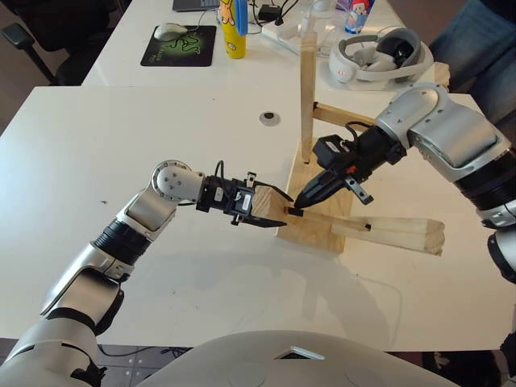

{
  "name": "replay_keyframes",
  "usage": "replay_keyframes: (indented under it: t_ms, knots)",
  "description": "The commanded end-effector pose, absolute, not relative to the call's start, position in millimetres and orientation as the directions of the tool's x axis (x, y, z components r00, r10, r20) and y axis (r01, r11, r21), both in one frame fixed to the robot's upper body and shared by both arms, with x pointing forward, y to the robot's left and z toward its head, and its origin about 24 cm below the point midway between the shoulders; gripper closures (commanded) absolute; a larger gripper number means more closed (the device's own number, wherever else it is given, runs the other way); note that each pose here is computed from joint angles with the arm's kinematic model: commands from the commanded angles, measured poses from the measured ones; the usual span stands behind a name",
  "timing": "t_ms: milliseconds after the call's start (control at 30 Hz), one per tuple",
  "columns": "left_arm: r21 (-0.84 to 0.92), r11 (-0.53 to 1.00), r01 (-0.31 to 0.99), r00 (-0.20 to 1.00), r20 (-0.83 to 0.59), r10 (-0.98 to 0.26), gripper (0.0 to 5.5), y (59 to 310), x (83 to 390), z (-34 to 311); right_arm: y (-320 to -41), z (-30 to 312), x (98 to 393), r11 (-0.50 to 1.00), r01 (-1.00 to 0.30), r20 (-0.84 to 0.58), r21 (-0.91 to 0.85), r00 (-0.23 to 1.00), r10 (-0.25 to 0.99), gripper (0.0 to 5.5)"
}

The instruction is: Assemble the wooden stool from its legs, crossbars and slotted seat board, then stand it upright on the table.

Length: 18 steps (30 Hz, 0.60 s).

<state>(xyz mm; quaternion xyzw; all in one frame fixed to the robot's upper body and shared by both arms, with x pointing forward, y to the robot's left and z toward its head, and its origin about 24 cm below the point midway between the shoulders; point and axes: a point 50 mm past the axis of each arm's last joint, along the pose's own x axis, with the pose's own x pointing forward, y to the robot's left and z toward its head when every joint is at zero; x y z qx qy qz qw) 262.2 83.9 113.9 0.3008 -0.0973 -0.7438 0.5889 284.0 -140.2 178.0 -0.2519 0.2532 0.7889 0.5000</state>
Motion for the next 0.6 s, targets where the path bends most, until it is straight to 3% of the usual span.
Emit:
replay_keyframes:
  t_ms: [33,300,600]
  knots:
    - [0.362,-0.323,0.875,-0.062,-0.577,-0.815,3.45,111,267,78,-131,148,261,-0.480,-0.825,-0.596,0.297,-0.553,0.582,5.50]
    - [0.357,-0.324,0.876,-0.068,-0.574,-0.816,3.45,110,265,76,-123,161,286,-0.428,-0.879,-0.585,0.210,-0.464,0.665,5.50]
    - [0.353,-0.322,0.879,-0.068,-0.575,-0.815,3.45,110,263,76,-110,232,322,-0.345,-0.936,-0.415,0.067,-0.340,0.844,5.50]
